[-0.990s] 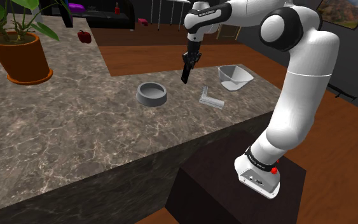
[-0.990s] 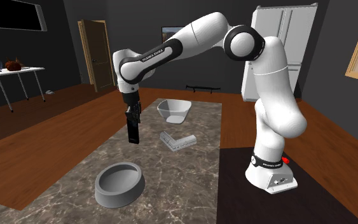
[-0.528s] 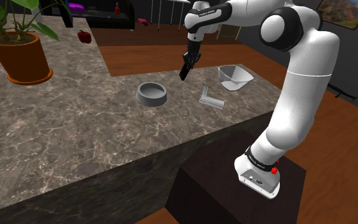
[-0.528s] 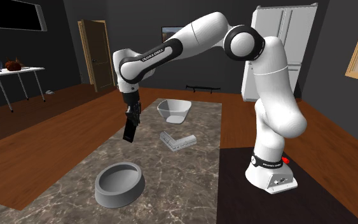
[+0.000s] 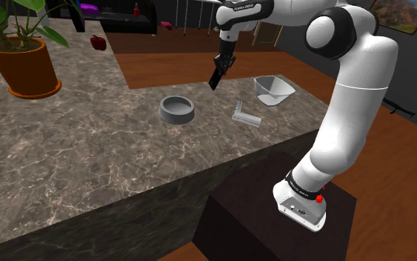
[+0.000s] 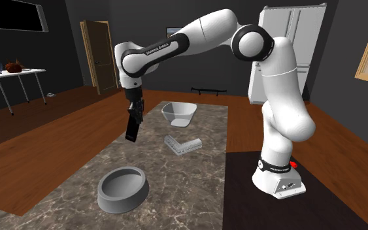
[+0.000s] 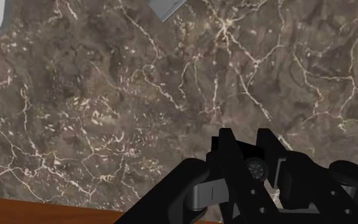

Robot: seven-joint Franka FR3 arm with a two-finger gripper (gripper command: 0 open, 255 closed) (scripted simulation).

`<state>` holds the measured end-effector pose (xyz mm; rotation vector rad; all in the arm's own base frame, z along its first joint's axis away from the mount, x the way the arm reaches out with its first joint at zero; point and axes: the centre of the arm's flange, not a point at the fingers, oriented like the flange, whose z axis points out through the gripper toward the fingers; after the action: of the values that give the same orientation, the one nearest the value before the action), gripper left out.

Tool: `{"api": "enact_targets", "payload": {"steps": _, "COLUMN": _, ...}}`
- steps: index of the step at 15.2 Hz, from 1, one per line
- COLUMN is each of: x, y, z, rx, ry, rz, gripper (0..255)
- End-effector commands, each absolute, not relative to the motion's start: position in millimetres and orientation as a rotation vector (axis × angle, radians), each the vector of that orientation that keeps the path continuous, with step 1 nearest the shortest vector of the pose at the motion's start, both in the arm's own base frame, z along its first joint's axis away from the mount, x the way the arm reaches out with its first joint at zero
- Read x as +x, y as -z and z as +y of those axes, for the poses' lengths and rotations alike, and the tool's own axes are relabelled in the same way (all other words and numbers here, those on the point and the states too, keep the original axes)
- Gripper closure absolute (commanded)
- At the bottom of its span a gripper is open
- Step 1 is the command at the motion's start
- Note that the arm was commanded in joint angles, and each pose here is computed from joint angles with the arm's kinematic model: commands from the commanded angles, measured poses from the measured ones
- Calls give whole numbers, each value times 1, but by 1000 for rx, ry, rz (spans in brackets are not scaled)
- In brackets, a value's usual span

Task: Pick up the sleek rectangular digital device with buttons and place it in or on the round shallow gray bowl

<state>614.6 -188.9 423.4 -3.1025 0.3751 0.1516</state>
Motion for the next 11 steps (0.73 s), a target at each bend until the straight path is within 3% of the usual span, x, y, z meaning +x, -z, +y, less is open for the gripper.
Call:
{"api": "enact_targets", "payload": {"steps": 1, "x": 613, "y": -433, "z": -189, "rx": -3103, "ry": -152, "rz": 375, "gripper": 255}}
{"api": "enact_targets", "payload": {"steps": 11, "x": 613, "y": -486, "z": -189, "rx": -3103, "ry": -152, "rz": 375, "gripper": 255}}
